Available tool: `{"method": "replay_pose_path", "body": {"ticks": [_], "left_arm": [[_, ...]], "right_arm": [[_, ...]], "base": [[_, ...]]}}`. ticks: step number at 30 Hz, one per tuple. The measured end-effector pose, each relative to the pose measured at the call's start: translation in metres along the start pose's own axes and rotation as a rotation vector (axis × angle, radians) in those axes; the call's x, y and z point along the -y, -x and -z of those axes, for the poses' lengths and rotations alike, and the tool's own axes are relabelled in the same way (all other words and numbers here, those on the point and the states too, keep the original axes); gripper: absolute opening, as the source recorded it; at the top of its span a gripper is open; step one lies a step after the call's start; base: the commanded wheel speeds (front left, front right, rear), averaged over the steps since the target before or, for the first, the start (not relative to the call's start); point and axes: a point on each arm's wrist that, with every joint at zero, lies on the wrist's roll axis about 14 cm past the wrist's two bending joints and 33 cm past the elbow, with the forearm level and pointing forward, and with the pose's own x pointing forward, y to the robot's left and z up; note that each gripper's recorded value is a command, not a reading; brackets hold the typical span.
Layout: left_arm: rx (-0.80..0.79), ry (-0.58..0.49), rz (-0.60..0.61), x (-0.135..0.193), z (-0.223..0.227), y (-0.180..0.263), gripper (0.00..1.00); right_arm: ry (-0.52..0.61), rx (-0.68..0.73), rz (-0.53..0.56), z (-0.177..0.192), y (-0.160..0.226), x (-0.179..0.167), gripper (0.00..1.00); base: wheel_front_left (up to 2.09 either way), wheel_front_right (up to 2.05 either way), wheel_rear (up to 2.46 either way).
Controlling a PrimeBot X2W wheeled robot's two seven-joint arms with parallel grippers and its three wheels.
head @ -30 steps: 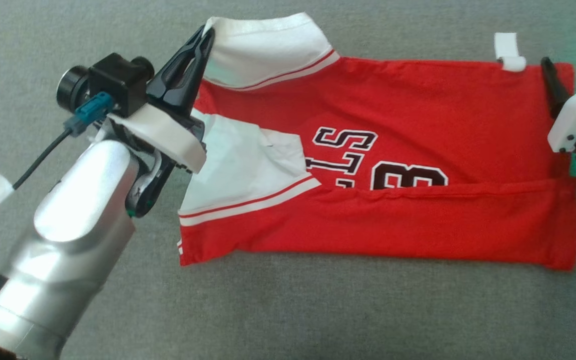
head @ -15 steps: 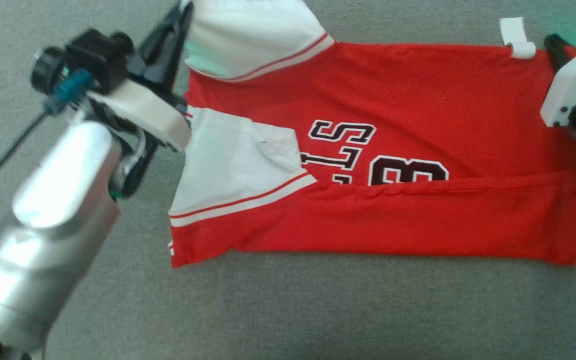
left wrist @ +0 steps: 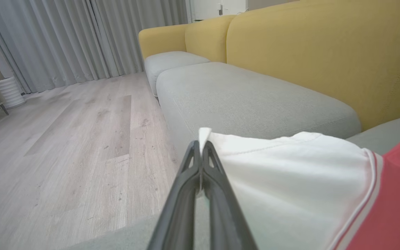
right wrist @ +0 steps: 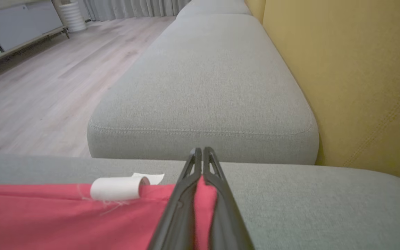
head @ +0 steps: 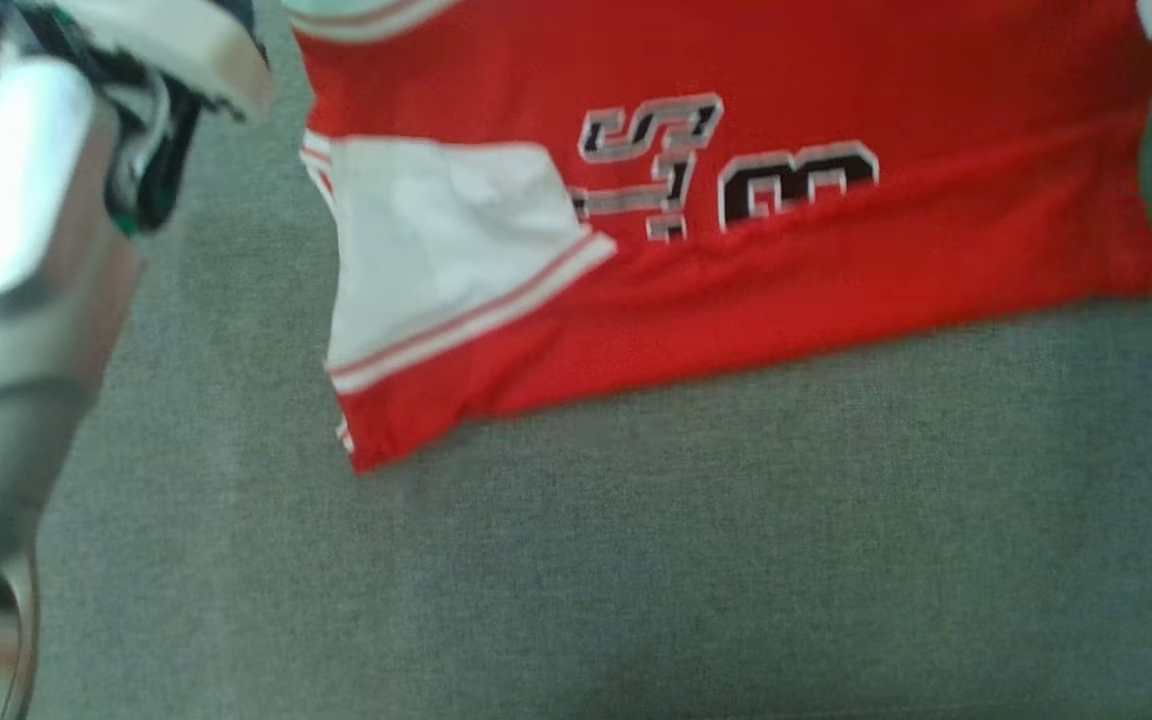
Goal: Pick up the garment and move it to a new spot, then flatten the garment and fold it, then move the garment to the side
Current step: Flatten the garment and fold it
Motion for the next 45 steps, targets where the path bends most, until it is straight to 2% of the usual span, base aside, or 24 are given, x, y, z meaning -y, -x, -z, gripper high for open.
{"method": "replay_pose_path", "body": {"ticks": [9,17,24,29,35,45], "left_arm": [[0.104,-0.004,-0.033,-0.010,-0.030,-0.020,0.00],[0.102,-0.001,-0.001,0.000,-0.032,-0.004,0.00],[-0.054,0.042,0.052,0.023,0.014,0.034,0.00],[-0.167,0.099,0.156,0.053,0.036,0.068,0.00],[-0.280,0.104,0.211,0.057,0.050,0.105,0.00],[-0.505,0.131,0.323,0.085,0.083,0.150,0.00]], "right_arm": [[-0.072,0.097,0.003,-0.027,-0.012,-0.005,0.00],[-0.123,0.082,0.006,-0.020,0.004,-0.008,0.00],[-0.130,-0.033,0.006,0.015,0.031,-0.005,0.00],[-0.099,-0.122,-0.007,0.036,0.049,-0.004,0.00],[-0.059,-0.260,-0.029,0.069,0.069,-0.006,0.00],[0.017,-0.361,-0.066,0.084,0.092,-0.006,0.00]], "base": [[0.00,0.00,0.00],[0.00,0.00,0.00],[0.00,0.00,0.00],[0.00,0.00,0.00],[0.00,0.00,0.00],[0.00,0.00,0.00]]}}
